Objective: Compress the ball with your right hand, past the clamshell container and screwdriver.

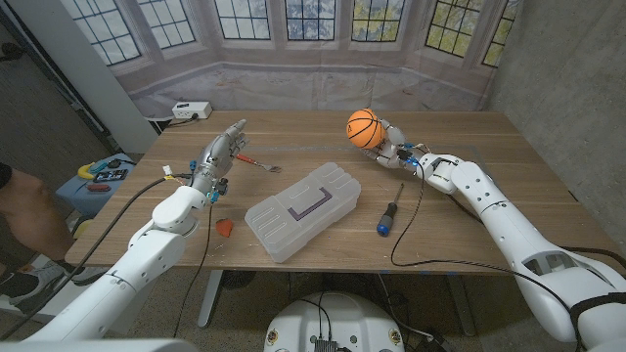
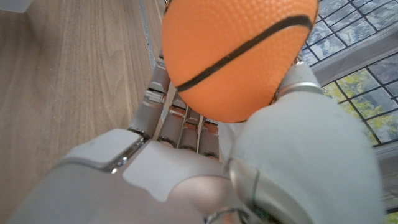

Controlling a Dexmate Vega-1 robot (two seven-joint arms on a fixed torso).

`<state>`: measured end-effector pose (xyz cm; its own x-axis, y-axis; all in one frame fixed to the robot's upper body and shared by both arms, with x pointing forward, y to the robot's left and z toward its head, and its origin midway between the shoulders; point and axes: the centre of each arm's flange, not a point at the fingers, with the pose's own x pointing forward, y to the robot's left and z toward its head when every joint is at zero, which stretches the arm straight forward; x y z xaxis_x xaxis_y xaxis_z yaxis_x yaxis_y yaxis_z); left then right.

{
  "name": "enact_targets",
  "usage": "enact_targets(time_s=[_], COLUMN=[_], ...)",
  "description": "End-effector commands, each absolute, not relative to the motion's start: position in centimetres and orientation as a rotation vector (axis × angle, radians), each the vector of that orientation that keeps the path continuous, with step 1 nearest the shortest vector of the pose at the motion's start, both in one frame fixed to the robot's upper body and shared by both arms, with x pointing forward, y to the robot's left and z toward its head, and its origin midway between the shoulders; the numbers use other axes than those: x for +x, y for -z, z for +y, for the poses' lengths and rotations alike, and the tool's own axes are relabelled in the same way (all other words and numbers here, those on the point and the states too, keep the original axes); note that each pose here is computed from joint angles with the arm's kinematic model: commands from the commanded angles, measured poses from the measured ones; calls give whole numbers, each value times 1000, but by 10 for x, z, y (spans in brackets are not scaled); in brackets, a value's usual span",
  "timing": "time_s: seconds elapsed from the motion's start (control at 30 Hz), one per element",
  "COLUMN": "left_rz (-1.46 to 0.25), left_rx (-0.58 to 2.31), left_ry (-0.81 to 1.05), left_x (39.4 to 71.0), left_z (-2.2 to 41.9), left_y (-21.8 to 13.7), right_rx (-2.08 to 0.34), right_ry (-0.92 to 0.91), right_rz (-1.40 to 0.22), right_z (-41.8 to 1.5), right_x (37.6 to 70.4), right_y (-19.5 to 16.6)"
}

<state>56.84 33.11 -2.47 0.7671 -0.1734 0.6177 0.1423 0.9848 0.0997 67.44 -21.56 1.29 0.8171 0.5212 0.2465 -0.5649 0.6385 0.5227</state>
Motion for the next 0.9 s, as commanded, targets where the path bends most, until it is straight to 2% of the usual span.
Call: enact_targets(time_s=[0.03, 0.9], left_rz=[-682, -677], left_rx=[43, 50], left_ry=[163, 179], left_x=[562, 554], left_z=[334, 347], left_y=[26, 25], right_rx=[620, 626], right_ry=[-567, -491], right_rz=[-55, -8], right_z=[-214, -202], right_x=[670, 664], right_y=[-13, -7])
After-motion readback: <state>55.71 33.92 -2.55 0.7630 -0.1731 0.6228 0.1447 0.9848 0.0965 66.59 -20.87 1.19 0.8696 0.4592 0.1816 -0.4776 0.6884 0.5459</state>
